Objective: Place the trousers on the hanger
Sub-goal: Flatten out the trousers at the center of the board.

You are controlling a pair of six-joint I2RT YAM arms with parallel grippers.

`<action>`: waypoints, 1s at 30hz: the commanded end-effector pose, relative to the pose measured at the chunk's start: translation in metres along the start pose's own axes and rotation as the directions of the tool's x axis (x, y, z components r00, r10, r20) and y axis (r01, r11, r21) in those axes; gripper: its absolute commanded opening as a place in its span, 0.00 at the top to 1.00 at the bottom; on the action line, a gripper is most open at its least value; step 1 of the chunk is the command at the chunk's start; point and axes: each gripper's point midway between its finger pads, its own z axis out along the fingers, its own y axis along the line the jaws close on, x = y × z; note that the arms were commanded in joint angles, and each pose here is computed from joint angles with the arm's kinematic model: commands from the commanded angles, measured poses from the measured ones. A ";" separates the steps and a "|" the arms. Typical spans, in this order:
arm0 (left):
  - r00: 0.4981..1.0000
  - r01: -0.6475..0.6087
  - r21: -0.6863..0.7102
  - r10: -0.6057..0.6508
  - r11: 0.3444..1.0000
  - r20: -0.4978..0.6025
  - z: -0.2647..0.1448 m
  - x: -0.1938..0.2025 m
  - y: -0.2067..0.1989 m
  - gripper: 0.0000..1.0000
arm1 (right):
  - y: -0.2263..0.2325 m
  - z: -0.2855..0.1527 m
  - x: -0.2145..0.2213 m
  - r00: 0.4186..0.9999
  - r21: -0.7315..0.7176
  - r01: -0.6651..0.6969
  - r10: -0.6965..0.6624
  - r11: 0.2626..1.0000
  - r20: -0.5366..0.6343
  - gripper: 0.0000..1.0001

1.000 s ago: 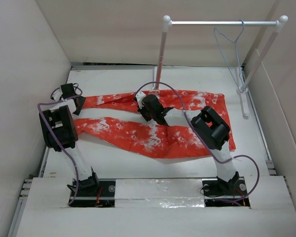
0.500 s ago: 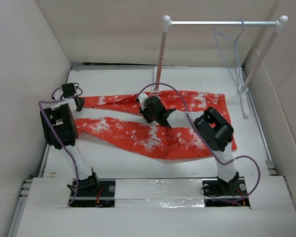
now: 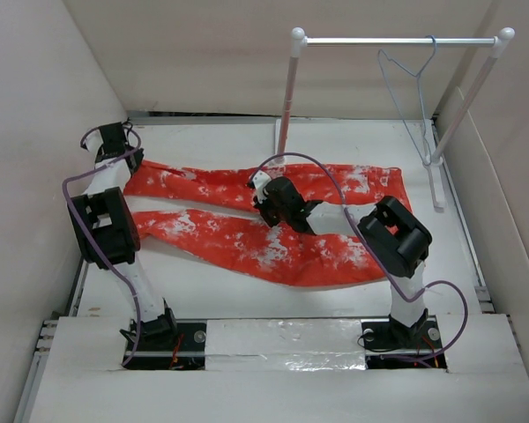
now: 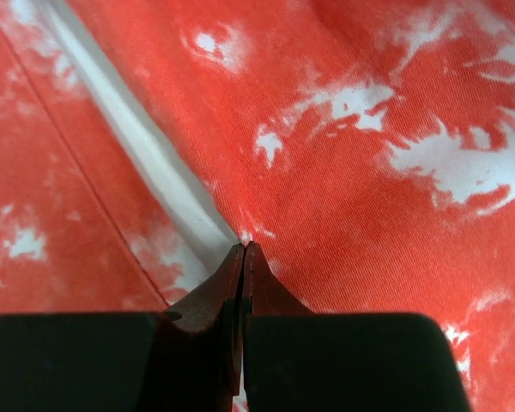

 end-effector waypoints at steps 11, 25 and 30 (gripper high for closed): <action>0.994 -0.092 -0.080 0.096 0.993 0.049 0.052 -0.035 -0.022 0.72 | 0.009 -0.027 -0.030 0.999 -0.011 -0.005 0.005 1.000 0.052 0.80; 0.975 -0.193 -0.032 0.196 0.981 0.102 0.007 -0.032 -0.030 0.37 | -0.026 -0.100 -0.069 0.982 0.109 -0.075 0.054 0.991 0.184 0.91; 0.971 -0.216 0.112 0.202 0.970 0.128 -0.044 -0.009 -0.059 0.89 | -0.106 -0.150 -0.047 0.924 0.241 -0.315 0.239 0.918 0.300 1.00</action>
